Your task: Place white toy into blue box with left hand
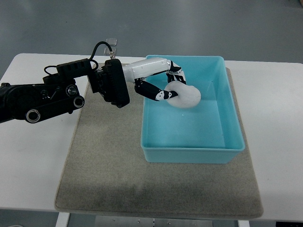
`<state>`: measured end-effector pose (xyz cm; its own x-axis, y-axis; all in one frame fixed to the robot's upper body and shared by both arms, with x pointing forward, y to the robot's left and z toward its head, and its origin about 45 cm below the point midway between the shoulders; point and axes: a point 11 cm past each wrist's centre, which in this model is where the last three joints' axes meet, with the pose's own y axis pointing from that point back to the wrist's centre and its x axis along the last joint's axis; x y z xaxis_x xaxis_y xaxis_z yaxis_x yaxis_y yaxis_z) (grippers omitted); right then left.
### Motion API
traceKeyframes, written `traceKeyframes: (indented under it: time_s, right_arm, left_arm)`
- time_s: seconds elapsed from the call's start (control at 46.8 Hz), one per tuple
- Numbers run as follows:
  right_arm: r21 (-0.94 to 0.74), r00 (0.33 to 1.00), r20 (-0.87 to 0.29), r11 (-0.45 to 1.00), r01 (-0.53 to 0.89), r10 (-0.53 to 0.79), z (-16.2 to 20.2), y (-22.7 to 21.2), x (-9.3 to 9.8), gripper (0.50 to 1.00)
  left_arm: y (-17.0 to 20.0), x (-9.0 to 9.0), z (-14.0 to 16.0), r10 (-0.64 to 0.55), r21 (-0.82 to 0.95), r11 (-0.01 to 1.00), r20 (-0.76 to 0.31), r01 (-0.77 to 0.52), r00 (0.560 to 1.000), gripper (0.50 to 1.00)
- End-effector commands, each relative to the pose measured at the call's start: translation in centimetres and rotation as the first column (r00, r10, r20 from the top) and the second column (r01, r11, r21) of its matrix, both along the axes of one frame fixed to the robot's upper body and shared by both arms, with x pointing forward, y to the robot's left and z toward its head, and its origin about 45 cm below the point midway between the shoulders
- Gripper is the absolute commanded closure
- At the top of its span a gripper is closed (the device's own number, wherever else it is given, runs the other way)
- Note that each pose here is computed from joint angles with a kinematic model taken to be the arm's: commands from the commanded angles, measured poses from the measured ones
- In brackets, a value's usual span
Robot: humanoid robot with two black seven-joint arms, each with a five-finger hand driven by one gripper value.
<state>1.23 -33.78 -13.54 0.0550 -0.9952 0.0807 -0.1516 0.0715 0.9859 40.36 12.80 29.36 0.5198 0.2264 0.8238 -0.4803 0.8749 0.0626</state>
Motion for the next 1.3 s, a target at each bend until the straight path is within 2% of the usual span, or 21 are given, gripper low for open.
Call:
traceKeyframes:
  time_s: [0.0, 0.107, 0.128, 0.171, 0.214, 0.235, 0.278, 0.363, 0.449, 0.492, 0.641, 0.748, 0.876, 0.983, 1.09, 1.176, 1.283]
  right_arm:
    - [0.001, 1.0, -0.001, 1.0, 0.0, 0.0, 0.0, 0.0, 0.0, 0.564]
    - [0.0, 1.0, 0.0, 1.0, 0.0, 0.0, 0.0, 0.0, 0.0, 0.564]
    - [0.0, 1.0, 0.0, 1.0, 0.0, 0.0, 0.0, 0.0, 0.0, 0.564]
    - [0.0, 1.0, 0.001, 1.0, 0.0, 0.0, 0.0, 0.0, 0.0, 0.564]
    - [0.0, 1.0, 0.001, 1.0, 0.0, 0.0, 0.0, 0.0, 0.0, 0.564]
    - [0.002, 1.0, 0.001, 1.0, 0.0, 0.0, 0.0, 0.0, 0.0, 0.564]
    - [0.0, 1.0, 0.001, 1.0, 0.0, 0.0, 0.0, 0.0, 0.0, 0.564]
    - [0.0, 1.0, 0.001, 1.0, 0.0, 0.0, 0.0, 0.0, 0.0, 0.564]
    - [0.001, 1.0, -0.001, 1.0, 0.0, 0.0, 0.0, 0.0, 0.0, 0.564]
    - [0.0, 1.0, 0.0, 1.0, 0.0, 0.0, 0.0, 0.0, 0.0, 0.564]
    - [0.0, 1.0, 0.0, 1.0, 0.0, 0.0, 0.0, 0.0, 0.0, 0.564]
    - [0.0, 1.0, 0.0, 1.0, 0.0, 0.0, 0.0, 0.0, 0.0, 0.564]
    - [0.0, 1.0, 0.0, 1.0, 0.0, 0.0, 0.0, 0.0, 0.0, 0.564]
    - [0.0, 1.0, 0.001, 1.0, 0.0, 0.0, 0.0, 0.0, 0.0, 0.564]
    - [0.0, 1.0, 0.0, 1.0, 0.0, 0.0, 0.0, 0.0, 0.0, 0.564]
    - [0.0, 1.0, 0.001, 1.0, 0.0, 0.0, 0.0, 0.0, 0.0, 0.564]
    - [0.0, 1.0, 0.0, 1.0, 0.0, 0.0, 0.0, 0.0, 0.0, 0.564]
  left_arm:
    - [-0.4, -0.3, -0.5, -0.005, -0.005, 1.0, -0.01, 0.005, 1.0, 1.0]
    - [-0.6, -0.3, -0.6, 0.0, -0.021, 1.0, -0.012, 0.0, 1.0, 1.0]
    - [-0.6, -0.3, -0.6, 0.0, -0.027, 1.0, -0.016, 0.0, 1.0, 0.98]
    - [-0.6, -0.3, -0.5, 0.003, -0.03, 1.0, -0.016, -0.004, 1.0, 0.873]
    - [-0.6, -0.2, -0.4, 0.007, -0.035, 0.999, -0.015, -0.007, 1.0, 0.719]
    - [-0.6, -0.3, -0.6, 0.006, -0.035, 0.999, -0.018, -0.007, 1.0, 0.669]
    - [-0.6, -0.3, -0.6, 0.008, -0.039, 0.999, -0.02, -0.009, 1.0, 0.613]
    - [-0.5, -0.3, -0.7, 0.011, -0.039, 0.999, -0.024, -0.012, 1.0, 0.547]
    - [-0.6, -0.3, -0.7, 0.009, -0.04, 0.999, -0.025, -0.01, 1.0, 0.531]
    - [-0.6, -0.4, -0.8, 0.009, -0.042, 0.999, -0.027, -0.01, 1.0, 0.508]
    - [-0.6, -0.2, -0.5, 0.021, -0.068, 0.997, -0.044, -0.024, 0.999, 0.508]
    - [-0.3, 0.4, 0.4, 0.064, -0.154, 0.985, -0.107, -0.08, 0.992, 0.508]
    - [1.0, 2.1, 2.6, 0.142, -0.327, 0.921, -0.223, -0.211, 0.964, 0.508]
    - [3.5, 4.2, 3.4, 0.233, -0.446, 0.81, -0.351, -0.381, 0.907, 0.508]
    - [6.5, 6.1, 3.4, 0.321, -0.533, 0.627, -0.488, -0.568, 0.812, 0.508]
    - [8.4, 6.6, 2.6, 0.327, -0.548, 0.517, -0.584, -0.658, 0.743, 0.504]
    - [10.7, 7.0, 2.7, 0.291, -0.584, 0.363, -0.67, -0.726, 0.683, 0.504]
